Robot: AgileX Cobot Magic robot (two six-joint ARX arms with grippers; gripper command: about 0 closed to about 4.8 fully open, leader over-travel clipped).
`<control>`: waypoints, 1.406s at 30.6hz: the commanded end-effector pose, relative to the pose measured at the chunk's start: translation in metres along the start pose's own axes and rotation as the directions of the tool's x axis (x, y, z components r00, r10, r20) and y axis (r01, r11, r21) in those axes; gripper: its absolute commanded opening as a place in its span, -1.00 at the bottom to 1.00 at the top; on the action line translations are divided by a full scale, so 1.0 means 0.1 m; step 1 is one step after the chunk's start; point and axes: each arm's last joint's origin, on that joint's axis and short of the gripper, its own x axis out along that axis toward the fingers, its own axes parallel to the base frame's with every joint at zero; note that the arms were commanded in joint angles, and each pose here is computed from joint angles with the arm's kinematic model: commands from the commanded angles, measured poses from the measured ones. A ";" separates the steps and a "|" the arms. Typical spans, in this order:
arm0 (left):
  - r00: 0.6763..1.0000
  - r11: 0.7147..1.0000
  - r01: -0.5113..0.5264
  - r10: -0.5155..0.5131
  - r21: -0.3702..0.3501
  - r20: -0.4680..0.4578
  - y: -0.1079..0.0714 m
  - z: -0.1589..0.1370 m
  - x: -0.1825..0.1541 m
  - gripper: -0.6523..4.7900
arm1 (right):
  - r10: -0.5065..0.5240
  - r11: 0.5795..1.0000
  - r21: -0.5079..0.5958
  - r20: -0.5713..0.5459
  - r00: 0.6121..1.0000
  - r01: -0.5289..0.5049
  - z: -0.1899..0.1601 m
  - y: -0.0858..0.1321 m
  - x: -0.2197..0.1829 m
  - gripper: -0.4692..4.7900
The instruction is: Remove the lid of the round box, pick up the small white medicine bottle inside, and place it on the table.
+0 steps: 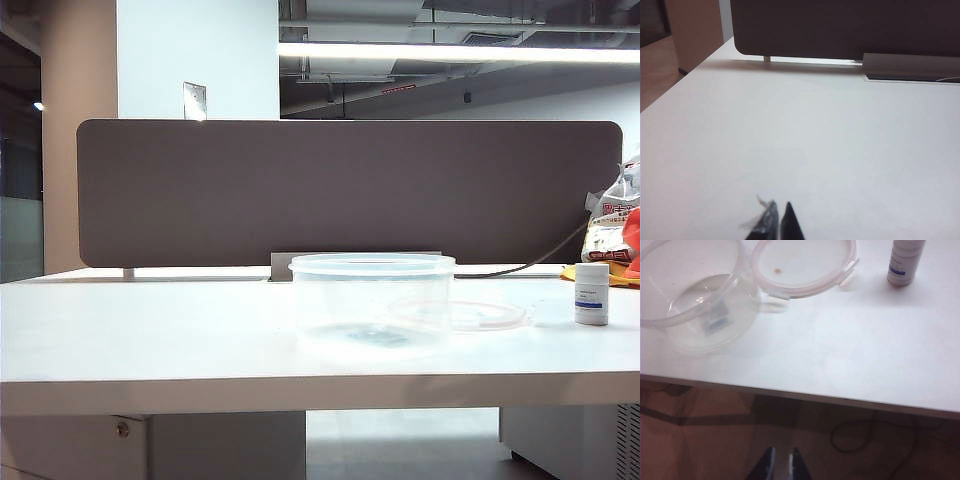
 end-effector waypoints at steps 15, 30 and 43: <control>1.000 1.000 0.005 -0.005 0.005 0.010 0.00 0.01 0.00 -0.68 | -0.038 0.987 -0.121 0.479 0.877 0.109 -0.09 -0.11 -0.10 -0.65; 1.000 1.000 0.005 -0.005 0.004 0.007 0.00 0.01 0.00 -0.68 | -0.054 0.984 -0.107 0.571 0.819 0.140 -0.53 -0.27 0.21 -0.65; 1.000 1.000 0.005 -0.005 0.004 0.007 0.00 0.01 0.00 -0.68 | -0.158 0.965 -0.098 0.522 0.838 0.243 -0.60 -0.32 0.25 -0.65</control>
